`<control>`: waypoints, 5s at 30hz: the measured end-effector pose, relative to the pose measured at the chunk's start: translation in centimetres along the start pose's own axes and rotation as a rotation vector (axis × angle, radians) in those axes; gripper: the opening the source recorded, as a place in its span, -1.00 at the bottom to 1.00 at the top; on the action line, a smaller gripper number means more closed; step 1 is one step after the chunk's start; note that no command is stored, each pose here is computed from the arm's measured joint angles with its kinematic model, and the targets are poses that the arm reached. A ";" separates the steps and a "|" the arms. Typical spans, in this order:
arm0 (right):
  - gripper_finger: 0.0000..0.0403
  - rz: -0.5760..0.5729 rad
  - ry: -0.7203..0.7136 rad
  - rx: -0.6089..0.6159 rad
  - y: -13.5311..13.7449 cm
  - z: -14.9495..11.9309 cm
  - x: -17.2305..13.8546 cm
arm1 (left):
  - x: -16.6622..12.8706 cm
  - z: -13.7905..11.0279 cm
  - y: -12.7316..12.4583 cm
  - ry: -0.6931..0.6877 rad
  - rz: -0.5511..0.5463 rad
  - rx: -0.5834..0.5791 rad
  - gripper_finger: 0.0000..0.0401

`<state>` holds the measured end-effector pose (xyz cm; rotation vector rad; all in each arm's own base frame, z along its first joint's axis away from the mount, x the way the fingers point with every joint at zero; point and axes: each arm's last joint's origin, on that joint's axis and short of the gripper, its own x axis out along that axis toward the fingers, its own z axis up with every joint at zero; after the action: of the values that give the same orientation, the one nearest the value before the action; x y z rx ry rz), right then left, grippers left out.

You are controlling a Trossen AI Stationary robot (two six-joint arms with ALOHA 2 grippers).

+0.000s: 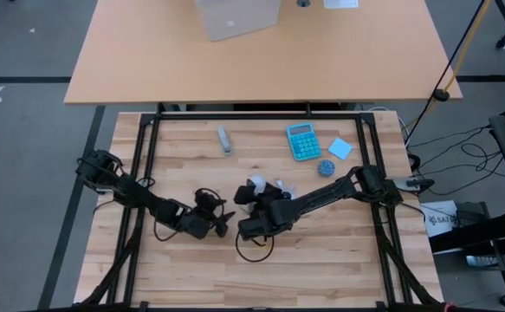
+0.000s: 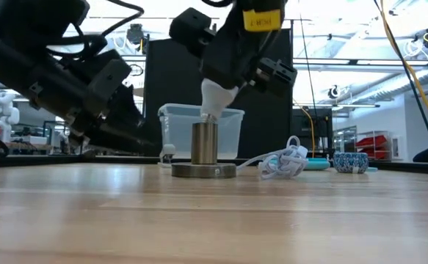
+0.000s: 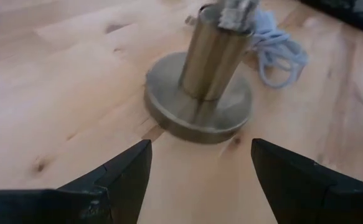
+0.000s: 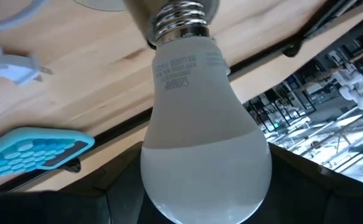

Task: Screw lightbulb
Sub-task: Insert the white lightbulb into the desk lamp

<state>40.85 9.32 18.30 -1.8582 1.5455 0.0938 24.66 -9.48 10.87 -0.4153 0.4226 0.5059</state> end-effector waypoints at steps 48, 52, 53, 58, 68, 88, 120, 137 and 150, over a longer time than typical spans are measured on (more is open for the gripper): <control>0.58 -0.049 -0.066 0.030 0.2 1.5 -1.2 | 2.6 -0.8 0.3 -0.115 0.025 -0.085 0.39; 0.58 -0.060 -0.053 0.045 0.2 1.5 -1.4 | 2.6 -0.8 0.3 -0.114 0.024 -0.085 0.39; 0.58 -0.065 -0.044 0.053 0.2 1.5 -1.4 | 2.6 -0.8 0.3 -0.113 0.024 -0.084 0.39; 0.58 -0.081 -0.004 0.104 0.3 1.4 -1.5 | 2.6 -0.8 0.3 -0.111 0.022 -0.084 0.39; 0.58 -0.033 -0.007 0.260 1.7 1.4 -2.6 | 2.6 -0.8 0.3 -0.110 0.022 -0.083 0.39; 0.56 0.252 0.036 0.980 4.9 0.8 -5.2 | 2.6 -0.8 0.3 -0.104 0.015 -0.078 0.39; 0.56 0.255 -0.410 2.069 -6.8 -6.3 2.1 | 2.6 -0.3 -0.1 -0.139 -0.020 -0.078 0.39; 0.56 0.845 0.085 2.330 -1.1 -25.4 18.7 | 1.8 0.3 -0.7 -0.189 -0.028 -0.061 0.39; 0.56 1.022 -0.114 2.150 -0.2 -17.1 18.1 | 1.8 0.3 -0.7 -0.189 -0.033 -0.053 0.39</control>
<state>39.77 -15.25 22.57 0.5913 1.1435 -0.6891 26.57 -9.24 10.48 -0.4209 0.2203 0.5204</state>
